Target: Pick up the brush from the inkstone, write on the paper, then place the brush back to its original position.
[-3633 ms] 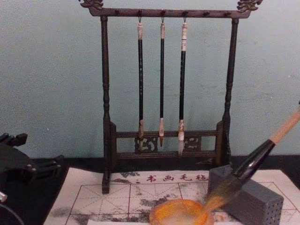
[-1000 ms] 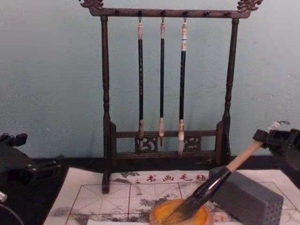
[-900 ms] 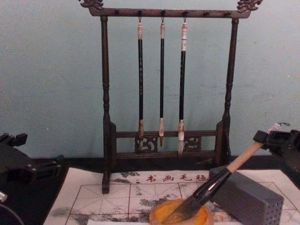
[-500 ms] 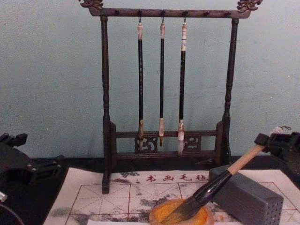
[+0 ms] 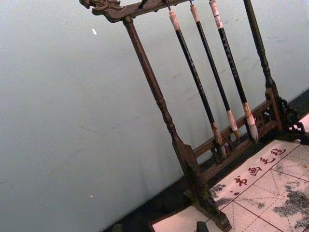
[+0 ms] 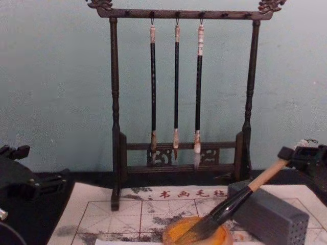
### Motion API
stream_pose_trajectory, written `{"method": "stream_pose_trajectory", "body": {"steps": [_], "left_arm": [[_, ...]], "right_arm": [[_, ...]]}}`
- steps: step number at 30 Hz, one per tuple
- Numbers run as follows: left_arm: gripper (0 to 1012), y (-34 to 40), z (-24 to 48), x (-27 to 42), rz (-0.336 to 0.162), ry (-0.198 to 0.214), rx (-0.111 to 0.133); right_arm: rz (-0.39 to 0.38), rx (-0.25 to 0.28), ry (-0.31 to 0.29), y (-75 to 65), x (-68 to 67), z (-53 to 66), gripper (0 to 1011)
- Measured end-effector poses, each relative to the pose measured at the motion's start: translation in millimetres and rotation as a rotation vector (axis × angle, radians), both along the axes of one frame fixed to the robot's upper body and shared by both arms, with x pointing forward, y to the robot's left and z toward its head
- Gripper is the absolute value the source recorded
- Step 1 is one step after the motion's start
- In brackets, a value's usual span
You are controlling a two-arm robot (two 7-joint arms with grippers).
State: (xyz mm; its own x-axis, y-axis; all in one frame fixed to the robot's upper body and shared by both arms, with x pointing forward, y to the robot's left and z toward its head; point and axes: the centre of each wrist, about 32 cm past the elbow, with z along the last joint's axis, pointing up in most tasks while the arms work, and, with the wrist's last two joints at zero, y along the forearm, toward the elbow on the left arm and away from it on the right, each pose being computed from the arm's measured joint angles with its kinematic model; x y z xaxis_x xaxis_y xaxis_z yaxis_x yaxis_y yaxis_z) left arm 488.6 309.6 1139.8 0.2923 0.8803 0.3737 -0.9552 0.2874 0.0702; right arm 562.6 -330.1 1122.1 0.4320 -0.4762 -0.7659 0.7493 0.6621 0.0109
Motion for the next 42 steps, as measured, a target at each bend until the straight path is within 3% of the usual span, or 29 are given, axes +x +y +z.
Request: {"method": "stream_pose_trajectory", "body": {"steps": [16, 42], "left_arm": [[1001, 0.0, 0.0, 0.0, 0.000, 0.000, 0.000], [1001, 0.0, 0.0, 0.0, 0.000, 0.000, 0.000]], "right_arm": [[0.001, -0.002, -0.001, 0.1, -0.1, -0.2, 195], [0.001, -0.001, -0.003, 0.1, -0.1, -0.1, 948]]}}
